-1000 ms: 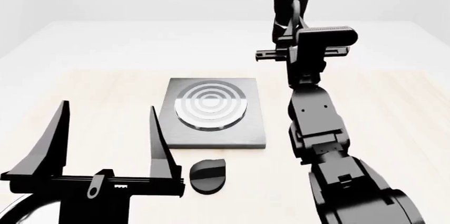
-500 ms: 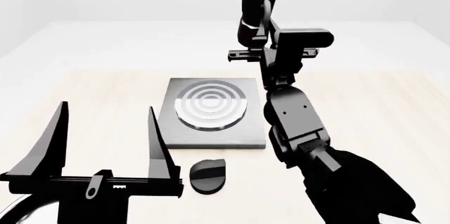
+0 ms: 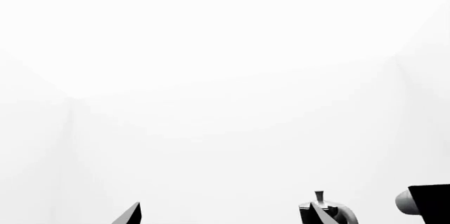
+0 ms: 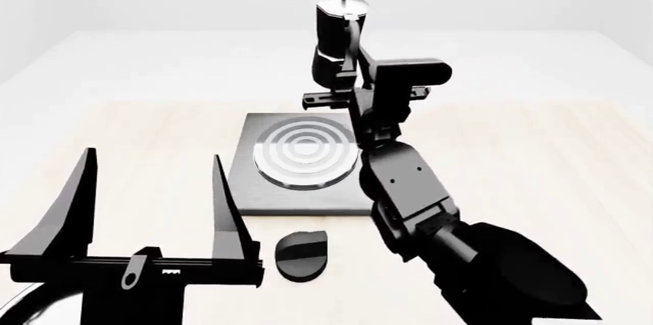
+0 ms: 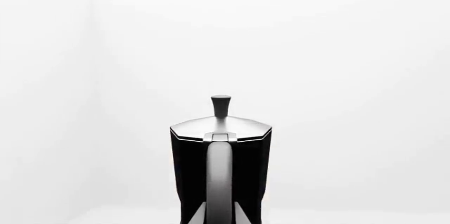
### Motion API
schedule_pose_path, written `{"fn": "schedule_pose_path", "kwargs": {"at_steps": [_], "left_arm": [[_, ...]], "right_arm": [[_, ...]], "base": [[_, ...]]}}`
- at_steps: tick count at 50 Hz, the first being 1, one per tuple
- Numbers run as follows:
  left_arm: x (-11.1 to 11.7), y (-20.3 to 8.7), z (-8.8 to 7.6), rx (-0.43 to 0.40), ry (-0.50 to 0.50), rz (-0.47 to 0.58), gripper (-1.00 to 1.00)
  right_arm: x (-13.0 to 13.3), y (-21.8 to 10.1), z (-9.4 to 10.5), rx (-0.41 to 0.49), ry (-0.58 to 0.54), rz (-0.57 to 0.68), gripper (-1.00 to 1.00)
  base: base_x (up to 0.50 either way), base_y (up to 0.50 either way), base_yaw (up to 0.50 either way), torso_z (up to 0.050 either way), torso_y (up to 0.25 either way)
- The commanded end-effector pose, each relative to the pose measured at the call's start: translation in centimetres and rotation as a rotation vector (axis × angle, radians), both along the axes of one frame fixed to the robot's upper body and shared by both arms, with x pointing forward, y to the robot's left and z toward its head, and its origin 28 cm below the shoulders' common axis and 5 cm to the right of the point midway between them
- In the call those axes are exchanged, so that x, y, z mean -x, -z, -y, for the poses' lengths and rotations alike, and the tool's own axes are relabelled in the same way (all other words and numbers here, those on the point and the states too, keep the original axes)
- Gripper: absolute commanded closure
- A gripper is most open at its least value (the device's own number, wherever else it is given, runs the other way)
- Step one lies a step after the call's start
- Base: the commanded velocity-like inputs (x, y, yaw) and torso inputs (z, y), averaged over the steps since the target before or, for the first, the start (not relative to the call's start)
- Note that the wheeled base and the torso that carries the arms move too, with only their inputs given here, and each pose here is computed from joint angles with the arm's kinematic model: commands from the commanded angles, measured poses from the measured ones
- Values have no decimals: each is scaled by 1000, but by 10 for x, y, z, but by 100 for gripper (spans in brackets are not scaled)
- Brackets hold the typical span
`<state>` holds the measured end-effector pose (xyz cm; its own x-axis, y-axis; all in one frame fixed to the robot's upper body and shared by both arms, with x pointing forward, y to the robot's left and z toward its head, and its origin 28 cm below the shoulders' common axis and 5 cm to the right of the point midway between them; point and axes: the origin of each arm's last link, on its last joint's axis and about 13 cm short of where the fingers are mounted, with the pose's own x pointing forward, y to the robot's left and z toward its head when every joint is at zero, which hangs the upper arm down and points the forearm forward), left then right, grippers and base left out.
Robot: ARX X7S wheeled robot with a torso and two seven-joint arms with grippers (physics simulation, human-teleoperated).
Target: Turn on the stove and put the moka pot on it.
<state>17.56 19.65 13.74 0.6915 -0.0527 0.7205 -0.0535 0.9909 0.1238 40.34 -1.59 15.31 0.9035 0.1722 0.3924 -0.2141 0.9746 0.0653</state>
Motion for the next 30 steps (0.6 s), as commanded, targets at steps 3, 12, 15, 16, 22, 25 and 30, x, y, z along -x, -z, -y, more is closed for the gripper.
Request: {"fn": "schedule_pose_path", "kwargs": {"at_steps": [3,12,15,16,22,25,30], "left_arm": [[1,0,0,-4,-1,-3,-100],[0,0,1,-7,-2,-9,-100],[0,0,1,-7,-2,-13,-100],[0,0,1,-7,-3,-13,-100],[-1,3,1,-23,-8,-22,-100],[-1,2,2,-26,-6,-22,-100],[-1,3,1,-25,-6,-18,-100]], "right_arm": [[4,-3,-11,15,-48,24,100],[6,0,-11,7,-53,25,100],[6,0,-11,7,-55,25,100],[5,-1,-11,4,-55,25,100],[5,-1,-11,1,-56,27,100],[7,2,-11,5,-59,28,100],[6,-1,-12,6,-65,33,100]], "base": [[0,0,0,0,3],[0,0,0,1,1],[0,0,0,0,0],[0,0,0,0,10],[0,0,0,0,0],[0,0,0,0,3],[0,0,-1,0,-75]]}}
